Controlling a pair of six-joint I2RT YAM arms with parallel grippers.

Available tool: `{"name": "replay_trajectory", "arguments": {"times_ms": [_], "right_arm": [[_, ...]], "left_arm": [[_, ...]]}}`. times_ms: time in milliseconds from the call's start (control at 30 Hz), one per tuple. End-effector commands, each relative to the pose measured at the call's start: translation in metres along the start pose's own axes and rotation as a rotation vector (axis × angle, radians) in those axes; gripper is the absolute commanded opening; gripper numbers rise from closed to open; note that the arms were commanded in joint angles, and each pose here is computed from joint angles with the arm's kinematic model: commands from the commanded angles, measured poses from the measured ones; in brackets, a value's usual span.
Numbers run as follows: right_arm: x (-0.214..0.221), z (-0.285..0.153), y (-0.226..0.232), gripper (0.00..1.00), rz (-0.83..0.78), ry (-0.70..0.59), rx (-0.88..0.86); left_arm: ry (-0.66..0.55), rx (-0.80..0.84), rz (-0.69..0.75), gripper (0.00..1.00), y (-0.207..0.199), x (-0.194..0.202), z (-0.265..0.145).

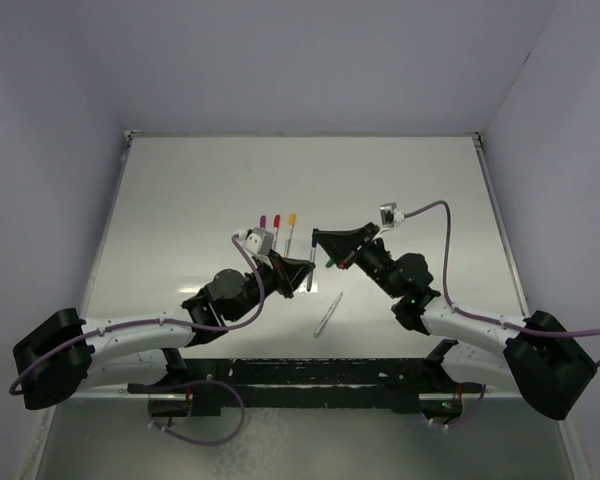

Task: Insert the pens into the pen caps

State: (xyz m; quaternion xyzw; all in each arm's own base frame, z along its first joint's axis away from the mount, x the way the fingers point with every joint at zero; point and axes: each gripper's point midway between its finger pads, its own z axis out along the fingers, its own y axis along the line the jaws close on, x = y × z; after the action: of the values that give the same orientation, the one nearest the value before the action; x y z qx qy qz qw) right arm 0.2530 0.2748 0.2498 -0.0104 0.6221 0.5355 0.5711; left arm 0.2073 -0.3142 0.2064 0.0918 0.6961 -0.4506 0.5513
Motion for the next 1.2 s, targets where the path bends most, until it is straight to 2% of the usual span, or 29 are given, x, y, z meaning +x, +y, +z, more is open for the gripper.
{"name": "replay_trajectory", "arguments": {"times_ms": [0,233,500,1167], "right_arm": [[0.017,-0.003,0.007,0.00,0.026,0.067,-0.052],[0.046,-0.003,-0.001,0.00,0.042,0.174,-0.047],[0.083,-0.007,-0.012,0.00,-0.008,0.309,-0.006],[0.143,-0.030,-0.045,0.00,-0.078,0.511,0.180]], "left_arm": [[-0.119,0.015,0.000,0.00,-0.006,-0.029,-0.001],[-0.166,0.023,0.003,0.00,-0.010,-0.042,0.001],[-0.261,0.048,0.015,0.00,-0.019,-0.071,0.003],[-0.367,0.026,0.051,0.00,-0.008,-0.120,0.008]]}}
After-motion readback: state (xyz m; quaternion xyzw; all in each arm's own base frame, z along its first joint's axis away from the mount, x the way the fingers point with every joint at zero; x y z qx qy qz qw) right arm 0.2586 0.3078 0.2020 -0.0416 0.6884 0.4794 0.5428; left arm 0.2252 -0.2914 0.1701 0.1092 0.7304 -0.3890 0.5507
